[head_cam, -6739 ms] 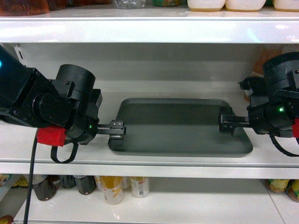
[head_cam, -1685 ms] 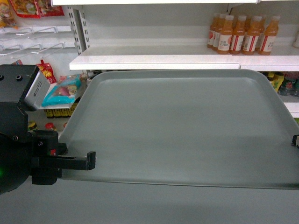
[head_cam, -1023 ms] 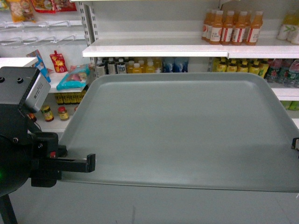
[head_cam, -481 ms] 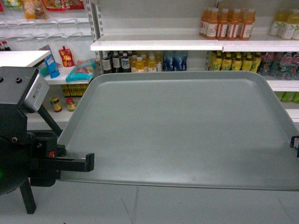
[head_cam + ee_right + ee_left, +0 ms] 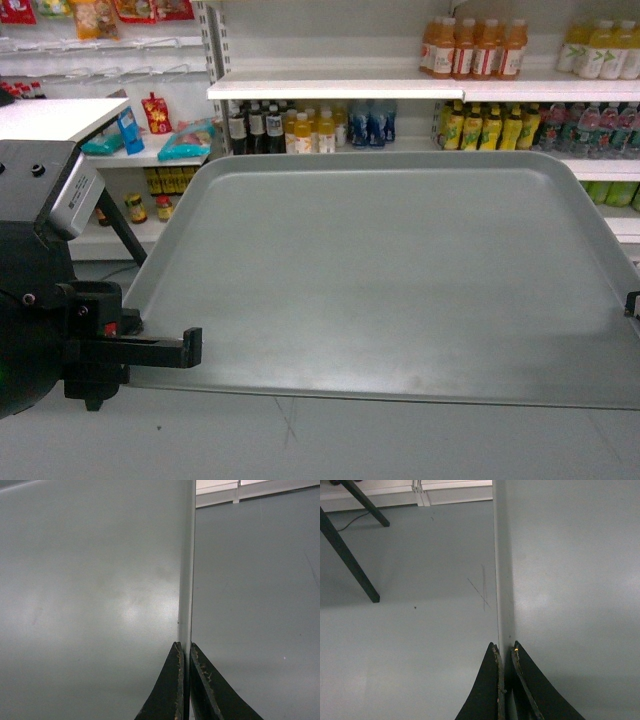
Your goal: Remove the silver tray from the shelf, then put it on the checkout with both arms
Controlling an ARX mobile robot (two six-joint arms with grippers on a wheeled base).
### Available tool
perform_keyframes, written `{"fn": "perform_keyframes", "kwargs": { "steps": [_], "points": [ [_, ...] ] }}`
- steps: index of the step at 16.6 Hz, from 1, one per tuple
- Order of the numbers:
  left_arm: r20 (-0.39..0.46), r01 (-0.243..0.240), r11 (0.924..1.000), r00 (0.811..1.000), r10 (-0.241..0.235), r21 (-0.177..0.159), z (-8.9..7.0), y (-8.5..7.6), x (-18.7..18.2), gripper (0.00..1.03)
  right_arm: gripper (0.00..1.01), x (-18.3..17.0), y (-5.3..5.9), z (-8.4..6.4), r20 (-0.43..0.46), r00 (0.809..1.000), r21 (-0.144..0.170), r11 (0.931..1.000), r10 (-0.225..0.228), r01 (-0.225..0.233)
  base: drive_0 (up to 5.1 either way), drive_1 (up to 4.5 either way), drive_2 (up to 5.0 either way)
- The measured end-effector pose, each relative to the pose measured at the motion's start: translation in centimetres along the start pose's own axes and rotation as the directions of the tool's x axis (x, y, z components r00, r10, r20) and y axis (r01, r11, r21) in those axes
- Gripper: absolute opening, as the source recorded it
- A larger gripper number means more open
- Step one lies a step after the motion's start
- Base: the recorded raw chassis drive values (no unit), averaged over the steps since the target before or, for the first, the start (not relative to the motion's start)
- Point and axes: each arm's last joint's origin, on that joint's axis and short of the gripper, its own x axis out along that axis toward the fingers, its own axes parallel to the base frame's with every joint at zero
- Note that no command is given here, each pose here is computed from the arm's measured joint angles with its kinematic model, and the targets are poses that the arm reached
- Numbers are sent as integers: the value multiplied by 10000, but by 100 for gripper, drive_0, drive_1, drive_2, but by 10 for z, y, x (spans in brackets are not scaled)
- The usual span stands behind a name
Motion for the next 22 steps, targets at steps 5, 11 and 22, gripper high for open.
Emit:
{"fn": "perform_keyframes", "kwargs": {
  "steps": [5,11,22],
  "points": [
    [-85,4,10000,10000,-3,41,-1,-1,0,3,2,0,0,-1,-46,10000,2,10000,-36,36,-398,198,198],
    [-74,2,10000,10000,-1,38,-1,-1,0,3,2,0,0,-1,-41,10000,6,10000,-23,23,-487,258,258],
    [-98,-26,10000,9999,26,51,-1,-1,0,3,2,1,0,-2,-92,10000,25,10000,-25,26,-505,240,240]
  ]
}}
